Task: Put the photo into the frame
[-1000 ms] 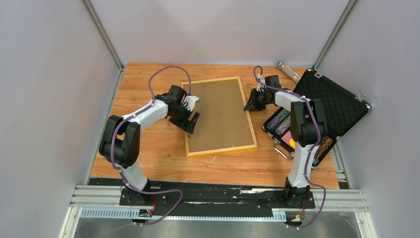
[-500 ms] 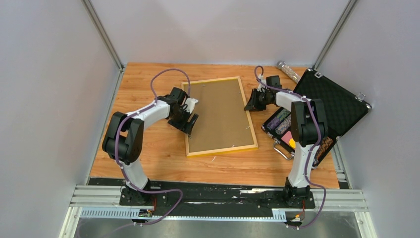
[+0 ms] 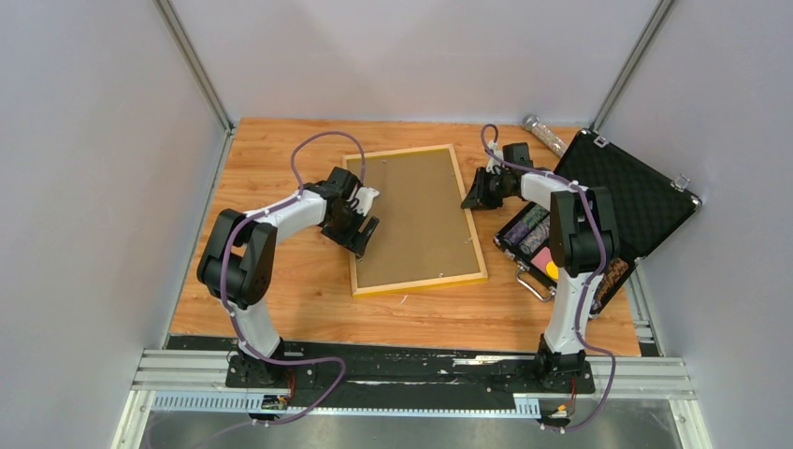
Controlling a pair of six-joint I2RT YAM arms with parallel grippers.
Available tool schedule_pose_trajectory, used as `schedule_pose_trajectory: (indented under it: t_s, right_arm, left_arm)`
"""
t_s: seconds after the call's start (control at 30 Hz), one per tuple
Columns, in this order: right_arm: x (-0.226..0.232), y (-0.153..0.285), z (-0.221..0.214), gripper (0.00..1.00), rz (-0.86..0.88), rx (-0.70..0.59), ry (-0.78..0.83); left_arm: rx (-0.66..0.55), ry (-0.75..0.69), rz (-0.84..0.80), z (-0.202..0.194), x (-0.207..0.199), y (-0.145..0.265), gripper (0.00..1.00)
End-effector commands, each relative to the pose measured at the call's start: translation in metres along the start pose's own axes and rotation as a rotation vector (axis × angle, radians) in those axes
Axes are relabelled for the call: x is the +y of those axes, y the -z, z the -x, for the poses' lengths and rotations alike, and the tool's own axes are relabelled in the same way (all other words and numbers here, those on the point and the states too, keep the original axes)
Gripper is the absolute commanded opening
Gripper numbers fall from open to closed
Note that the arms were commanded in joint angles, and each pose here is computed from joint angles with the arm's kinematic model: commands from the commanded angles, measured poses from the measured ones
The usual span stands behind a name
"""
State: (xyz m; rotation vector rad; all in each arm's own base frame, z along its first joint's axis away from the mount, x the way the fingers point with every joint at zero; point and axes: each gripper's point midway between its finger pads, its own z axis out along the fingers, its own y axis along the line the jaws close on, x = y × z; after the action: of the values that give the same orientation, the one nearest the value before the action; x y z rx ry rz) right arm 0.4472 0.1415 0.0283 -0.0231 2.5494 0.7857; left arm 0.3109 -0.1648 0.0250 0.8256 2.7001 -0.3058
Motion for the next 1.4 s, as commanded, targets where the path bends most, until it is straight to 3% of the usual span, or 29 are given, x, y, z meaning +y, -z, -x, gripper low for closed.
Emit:
schedule_pose_trajectory:
  t_s: [0.0,0.9,1.37]
  right_arm:
    - [-0.017,0.001,-0.008,0.00,-0.042,0.016,-0.040]
    - [-0.020,0.002,-0.008,0.00,-0.040,0.015,-0.053]
    - [-0.021,0.002,-0.008,0.00,-0.036,0.017,-0.061]
  left_arm:
    - [-0.012,-0.005,0.009,0.006,-0.001,-0.002,0.80]
    - [0.009,-0.062,-0.008,-0.010,-0.005,0.011,0.70]
    - [0.039,-0.091,-0.044,-0.019,-0.011,0.012,0.59]
